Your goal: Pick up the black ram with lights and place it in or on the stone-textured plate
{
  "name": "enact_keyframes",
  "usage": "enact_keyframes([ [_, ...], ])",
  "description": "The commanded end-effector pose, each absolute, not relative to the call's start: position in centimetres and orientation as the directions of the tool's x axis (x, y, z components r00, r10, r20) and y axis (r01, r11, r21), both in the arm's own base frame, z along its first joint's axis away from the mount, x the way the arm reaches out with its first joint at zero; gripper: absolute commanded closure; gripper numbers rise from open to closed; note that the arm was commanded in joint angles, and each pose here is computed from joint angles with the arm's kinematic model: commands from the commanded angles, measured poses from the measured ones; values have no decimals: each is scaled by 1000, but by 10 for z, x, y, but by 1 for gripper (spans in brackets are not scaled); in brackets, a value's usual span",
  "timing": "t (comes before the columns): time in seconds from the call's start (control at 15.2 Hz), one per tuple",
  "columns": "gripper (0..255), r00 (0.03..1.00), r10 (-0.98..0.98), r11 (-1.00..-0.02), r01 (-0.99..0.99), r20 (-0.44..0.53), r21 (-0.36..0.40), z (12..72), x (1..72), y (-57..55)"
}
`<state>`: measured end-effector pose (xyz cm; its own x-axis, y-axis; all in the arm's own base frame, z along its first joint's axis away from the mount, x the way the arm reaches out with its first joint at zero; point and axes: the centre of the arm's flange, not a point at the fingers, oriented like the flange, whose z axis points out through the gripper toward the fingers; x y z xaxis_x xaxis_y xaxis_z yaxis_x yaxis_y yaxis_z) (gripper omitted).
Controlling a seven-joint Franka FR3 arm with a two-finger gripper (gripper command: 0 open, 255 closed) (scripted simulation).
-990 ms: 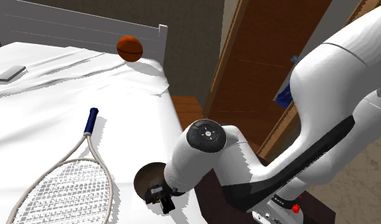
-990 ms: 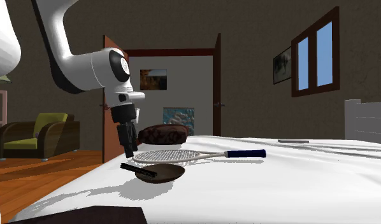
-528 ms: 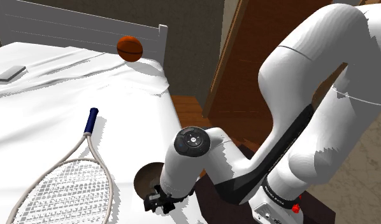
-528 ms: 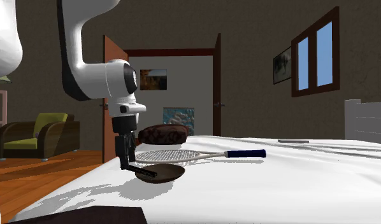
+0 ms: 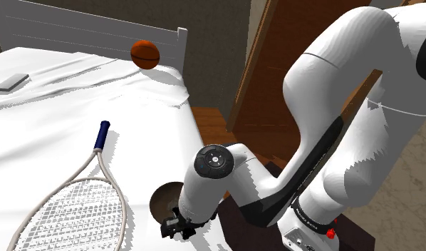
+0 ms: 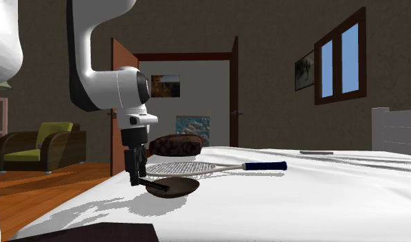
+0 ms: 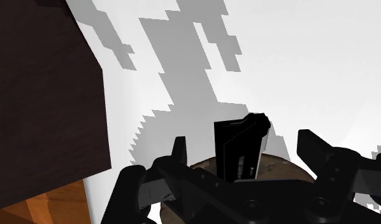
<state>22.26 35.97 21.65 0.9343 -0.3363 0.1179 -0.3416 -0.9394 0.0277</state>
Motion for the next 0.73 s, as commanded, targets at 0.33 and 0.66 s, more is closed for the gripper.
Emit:
enact_keyframes([
  [0.33,255,934,-336,-939,-342,118,28,216,223,360],
  [0.66,255,934,-336,-939,-342,118,28,222,223,360],
])
